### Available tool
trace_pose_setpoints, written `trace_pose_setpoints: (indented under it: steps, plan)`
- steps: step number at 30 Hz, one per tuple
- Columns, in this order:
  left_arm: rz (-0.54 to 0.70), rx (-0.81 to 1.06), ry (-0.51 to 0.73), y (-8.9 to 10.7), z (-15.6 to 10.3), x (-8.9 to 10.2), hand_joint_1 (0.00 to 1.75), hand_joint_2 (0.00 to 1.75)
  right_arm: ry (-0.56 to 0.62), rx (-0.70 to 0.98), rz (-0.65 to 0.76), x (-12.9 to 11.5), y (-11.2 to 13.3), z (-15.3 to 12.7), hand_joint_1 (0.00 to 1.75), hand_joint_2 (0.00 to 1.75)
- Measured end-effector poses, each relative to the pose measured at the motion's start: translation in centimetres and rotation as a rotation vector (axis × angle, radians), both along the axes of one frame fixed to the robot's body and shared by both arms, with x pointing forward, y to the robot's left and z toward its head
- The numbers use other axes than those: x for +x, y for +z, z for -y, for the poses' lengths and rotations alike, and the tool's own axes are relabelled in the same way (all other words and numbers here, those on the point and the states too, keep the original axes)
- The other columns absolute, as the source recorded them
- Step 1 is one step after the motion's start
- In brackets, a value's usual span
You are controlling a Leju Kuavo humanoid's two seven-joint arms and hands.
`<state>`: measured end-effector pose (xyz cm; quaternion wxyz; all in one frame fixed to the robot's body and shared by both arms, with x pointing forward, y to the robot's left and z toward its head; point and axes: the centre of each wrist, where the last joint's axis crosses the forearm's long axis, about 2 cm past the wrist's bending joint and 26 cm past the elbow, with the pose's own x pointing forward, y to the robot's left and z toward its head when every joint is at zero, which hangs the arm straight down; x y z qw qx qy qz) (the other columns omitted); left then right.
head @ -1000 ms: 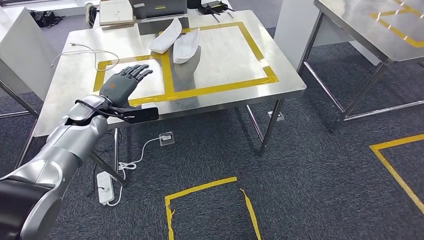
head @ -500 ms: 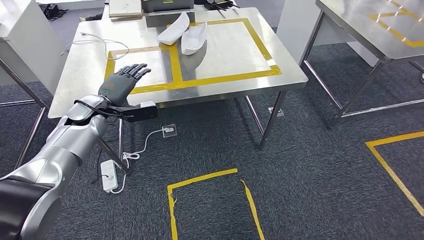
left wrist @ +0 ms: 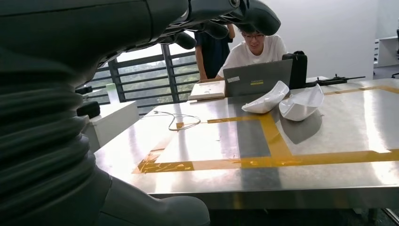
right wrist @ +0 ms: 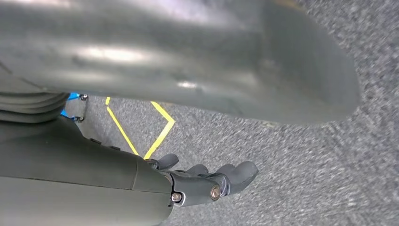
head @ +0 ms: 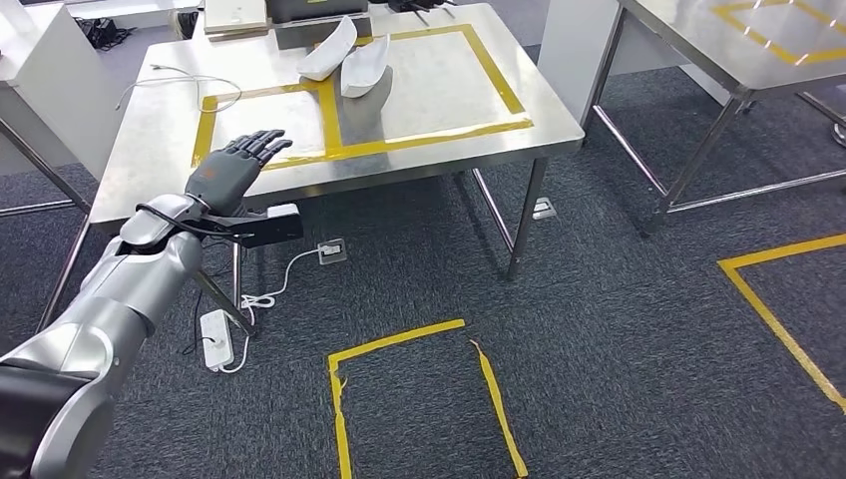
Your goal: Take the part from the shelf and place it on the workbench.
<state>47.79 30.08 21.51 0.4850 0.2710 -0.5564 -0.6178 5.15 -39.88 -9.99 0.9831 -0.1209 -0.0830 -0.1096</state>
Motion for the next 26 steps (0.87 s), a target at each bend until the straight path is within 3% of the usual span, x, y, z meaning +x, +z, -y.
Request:
trace_pose_setpoints:
  steps: [8, 13, 17, 21, 22, 25, 26]
  plan:
    - [0.011, -0.034, -0.004, 0.3, -0.1, 0.1, 0.0, 1.75, 0.001, 0.0, -0.019, -0.1, 0.0, -0.2, 0.0, 0.0]
    - [-0.007, -0.072, -0.008, -0.8, -0.8, -0.4, 0.0, 1.75, 0.005, -0.004, -0.018, -0.1, -0.1, -0.3, 0.0, 0.0]
    - [-0.006, -0.099, -0.01, -1.2, -1.6, -0.6, 0.0, 0.0, 0.013, -0.006, -0.02, 0.1, 0.0, -0.3, 0.0, 0.0]
    - [-0.004, -0.157, -0.043, -1.0, -1.5, -0.6, 0.0, 0.0, 0.01, -0.004, -0.036, 0.2, 0.0, -0.3, 0.0, 0.0]
    - [-0.005, -0.172, -0.046, -1.0, -1.4, -0.6, 0.0, 0.0, 0.01, -0.004, -0.037, 0.3, 0.0, -0.3, 0.0, 0.44]
    - [-0.004, -0.193, -0.039, -0.8, -1.3, -0.5, 0.0, 1.31, 0.01, -0.002, -0.037, 0.3, 0.0, -0.4, 0.0, 1.75]
    - [-0.004, -0.194, -0.037, -0.8, -1.3, -0.5, 0.0, 1.75, 0.01, -0.001, -0.037, 0.2, 0.0, -0.4, 0.0, 1.75]
